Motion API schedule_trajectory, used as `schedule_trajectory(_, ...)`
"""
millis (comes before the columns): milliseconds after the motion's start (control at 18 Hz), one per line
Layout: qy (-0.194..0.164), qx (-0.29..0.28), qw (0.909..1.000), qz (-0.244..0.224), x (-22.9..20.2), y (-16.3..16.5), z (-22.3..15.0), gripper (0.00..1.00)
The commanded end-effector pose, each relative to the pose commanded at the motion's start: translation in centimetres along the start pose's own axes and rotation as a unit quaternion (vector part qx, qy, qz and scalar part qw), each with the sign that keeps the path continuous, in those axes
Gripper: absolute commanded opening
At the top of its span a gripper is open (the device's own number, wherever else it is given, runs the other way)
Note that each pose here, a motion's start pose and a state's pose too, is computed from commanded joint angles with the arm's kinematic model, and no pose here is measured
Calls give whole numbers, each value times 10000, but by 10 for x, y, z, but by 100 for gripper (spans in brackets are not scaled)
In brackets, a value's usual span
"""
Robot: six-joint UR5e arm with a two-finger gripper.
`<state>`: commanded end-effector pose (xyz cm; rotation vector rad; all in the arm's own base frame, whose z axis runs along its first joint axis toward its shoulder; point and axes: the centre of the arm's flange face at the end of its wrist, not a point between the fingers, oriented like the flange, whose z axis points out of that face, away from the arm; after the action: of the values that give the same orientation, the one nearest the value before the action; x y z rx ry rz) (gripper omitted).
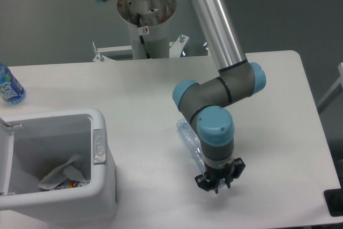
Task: Place the trash in the trash can
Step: 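Lower the gripper around the bottle's cap end and close it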
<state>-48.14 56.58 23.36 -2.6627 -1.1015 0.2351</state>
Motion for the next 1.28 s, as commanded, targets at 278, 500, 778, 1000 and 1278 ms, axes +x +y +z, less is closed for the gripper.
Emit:
schedule_trajectory(278, 68, 129, 9999, -60, -8, -5, -16, 39)
schedule_trajectory(500, 63, 183, 9998, -83, -11, -6, -24, 39)
schedule_trajectory(778, 45, 258, 9996, -113, -16, -8, -35, 35)
schedule_trajectory(1000, 49, 289, 9995, -113, -16, -9, -39, 35)
schedule_trajectory(1278, 141, 361, 9992, -110, -15, -11, -47, 31)
